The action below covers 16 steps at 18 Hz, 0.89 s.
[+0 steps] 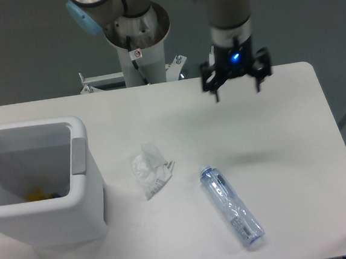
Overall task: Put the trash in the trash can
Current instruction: 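Move the gripper over the crumpled white tissue and lower it, then close the gripper on the crumpled white tissue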
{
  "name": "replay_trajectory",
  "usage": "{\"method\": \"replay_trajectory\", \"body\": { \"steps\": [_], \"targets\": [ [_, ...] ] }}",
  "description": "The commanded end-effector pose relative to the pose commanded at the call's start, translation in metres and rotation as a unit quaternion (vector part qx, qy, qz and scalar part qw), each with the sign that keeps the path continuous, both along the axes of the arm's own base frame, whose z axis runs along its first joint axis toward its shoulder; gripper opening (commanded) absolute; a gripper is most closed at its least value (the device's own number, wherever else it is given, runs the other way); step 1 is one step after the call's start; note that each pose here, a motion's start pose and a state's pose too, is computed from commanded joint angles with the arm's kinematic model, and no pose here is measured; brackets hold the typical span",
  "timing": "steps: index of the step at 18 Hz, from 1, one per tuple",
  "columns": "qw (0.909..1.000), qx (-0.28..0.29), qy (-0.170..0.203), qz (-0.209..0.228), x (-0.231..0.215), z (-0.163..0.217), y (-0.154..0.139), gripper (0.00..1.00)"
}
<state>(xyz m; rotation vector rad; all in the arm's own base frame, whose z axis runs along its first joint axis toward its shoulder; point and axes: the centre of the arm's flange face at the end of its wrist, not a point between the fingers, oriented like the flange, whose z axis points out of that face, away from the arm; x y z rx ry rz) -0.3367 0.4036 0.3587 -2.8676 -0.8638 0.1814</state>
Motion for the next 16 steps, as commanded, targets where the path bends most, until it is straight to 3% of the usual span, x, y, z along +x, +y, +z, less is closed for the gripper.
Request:
{"method": "replay_trajectory", "body": {
  "steps": [2,5,13,16],
  "targets": [
    [0.9997,-0.01,-0.018,-0.013,0.026,-0.039,0.044,1.0],
    [0.9987,-0.024,-0.037,-0.025,0.049,-0.068,0.066,1.0],
    [0.9929,-0.069,-0.076,-0.06,0.105,-0.131,0.101,1.0],
    [0.9919,-0.087,-0.071,-0.06,0.107,-0.148,0.104,1.0]
  ]
}}
